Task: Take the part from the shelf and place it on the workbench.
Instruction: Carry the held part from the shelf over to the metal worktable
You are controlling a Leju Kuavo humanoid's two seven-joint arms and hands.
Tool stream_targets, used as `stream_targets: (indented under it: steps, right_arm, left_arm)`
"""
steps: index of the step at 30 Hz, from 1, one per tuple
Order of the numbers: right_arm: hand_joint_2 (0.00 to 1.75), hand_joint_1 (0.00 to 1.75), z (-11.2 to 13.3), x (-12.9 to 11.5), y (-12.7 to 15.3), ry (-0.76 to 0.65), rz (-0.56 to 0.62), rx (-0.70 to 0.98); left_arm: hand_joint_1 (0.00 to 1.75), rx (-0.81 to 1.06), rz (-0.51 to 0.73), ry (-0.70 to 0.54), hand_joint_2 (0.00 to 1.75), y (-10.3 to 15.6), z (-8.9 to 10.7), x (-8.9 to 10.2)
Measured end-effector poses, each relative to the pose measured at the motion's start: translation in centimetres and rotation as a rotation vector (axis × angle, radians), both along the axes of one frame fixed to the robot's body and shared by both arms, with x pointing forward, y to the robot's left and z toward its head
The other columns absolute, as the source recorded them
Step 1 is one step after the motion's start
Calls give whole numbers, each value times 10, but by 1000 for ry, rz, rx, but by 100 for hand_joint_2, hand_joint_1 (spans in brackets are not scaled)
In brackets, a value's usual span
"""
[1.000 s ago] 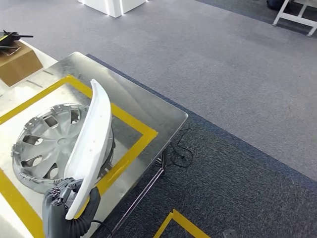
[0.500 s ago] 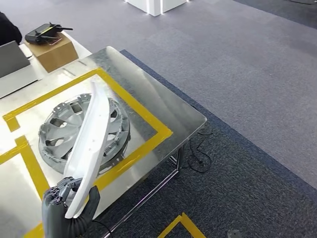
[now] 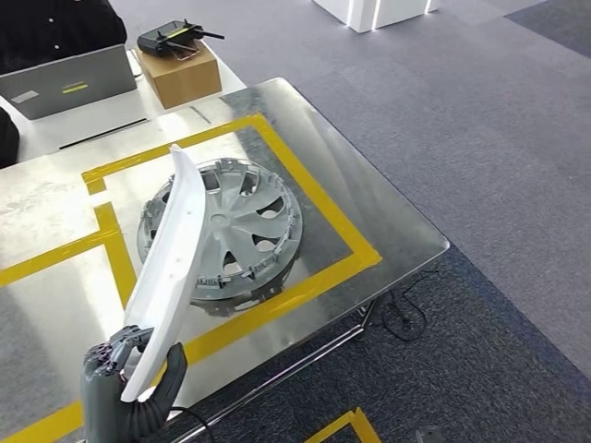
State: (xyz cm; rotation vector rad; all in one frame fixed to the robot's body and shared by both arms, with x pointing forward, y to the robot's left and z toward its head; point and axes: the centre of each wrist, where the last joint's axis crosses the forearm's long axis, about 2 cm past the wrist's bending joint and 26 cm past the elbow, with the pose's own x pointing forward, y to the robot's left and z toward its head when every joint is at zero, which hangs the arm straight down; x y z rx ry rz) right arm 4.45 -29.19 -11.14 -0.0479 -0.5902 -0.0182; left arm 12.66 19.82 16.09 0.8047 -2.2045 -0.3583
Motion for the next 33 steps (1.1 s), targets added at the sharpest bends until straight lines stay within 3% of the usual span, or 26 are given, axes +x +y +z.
stream_targets:
  steps: [23,29,33]
  right_arm:
    - [175,0,0,-3,1,6,8,-4]
    - [175,0,0,0,1,1,18,-11]
    - [175,0,-1,-8,1,18,27,-15]
  left_arm:
    - [175,-44,17,-10,175,2,-1,2]
    - [175,-53,100,-29,175,8,4,1]
    - [175,-58,201,-52,175,27,9,-1]
